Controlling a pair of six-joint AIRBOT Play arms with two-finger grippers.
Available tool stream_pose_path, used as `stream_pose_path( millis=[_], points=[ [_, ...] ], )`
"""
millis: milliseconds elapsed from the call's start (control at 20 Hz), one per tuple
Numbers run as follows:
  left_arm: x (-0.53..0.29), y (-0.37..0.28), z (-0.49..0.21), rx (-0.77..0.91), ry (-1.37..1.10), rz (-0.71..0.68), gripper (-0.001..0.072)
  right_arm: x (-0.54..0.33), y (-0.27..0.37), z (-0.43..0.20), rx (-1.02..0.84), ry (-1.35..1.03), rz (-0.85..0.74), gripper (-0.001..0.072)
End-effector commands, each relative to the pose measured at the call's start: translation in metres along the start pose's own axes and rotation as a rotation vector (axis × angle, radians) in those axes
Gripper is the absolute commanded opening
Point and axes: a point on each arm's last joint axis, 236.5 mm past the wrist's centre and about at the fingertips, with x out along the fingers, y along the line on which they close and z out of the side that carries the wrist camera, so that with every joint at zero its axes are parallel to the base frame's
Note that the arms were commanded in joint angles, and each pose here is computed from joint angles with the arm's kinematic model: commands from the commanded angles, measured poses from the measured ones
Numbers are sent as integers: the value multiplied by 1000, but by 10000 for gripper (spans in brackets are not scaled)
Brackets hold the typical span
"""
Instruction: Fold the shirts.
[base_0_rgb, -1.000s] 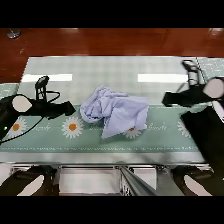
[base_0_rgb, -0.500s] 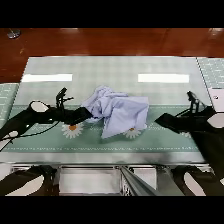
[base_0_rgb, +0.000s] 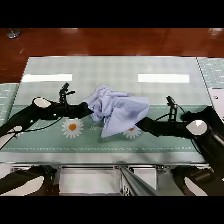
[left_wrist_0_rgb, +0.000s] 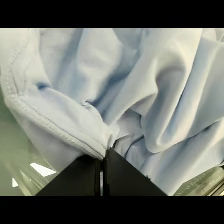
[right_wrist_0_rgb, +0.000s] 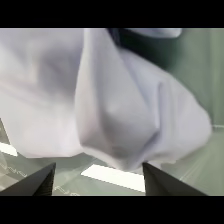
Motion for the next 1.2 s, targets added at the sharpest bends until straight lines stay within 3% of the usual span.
stream_pose_path(
  millis=[0,200,250,300,350,500,750,950,1150],
  points=[
    [0,-3,2,10,-2,-7,16,29,16,-3,12,13,42,617],
    [0,-4,-1,10,8,-11,16,53,22,16,43,16,28,609],
    [0,-4,-1,11,11,-13,16,58,22,20,42,23,23,441],
    [-2,-5,0,28,10,-17,17,60,27,26,-5,25,27,56],
    [-6,-10,2,59,11,-32,16,57,35,33,-54,30,38,20],
    [-46,-47,38,151,-56,-115,16,11,66,89,-220,-1,38,16],
    [-195,-178,127,464,-467,-221,15,-150,177,204,-522,-367,11,16],
    [-328,-256,124,695,-770,-160,15,-281,250,178,-745,-591,-9,16],
    [-422,-266,86,755,-1005,32,15,-357,248,106,-843,-683,-80,16]
  ],
)
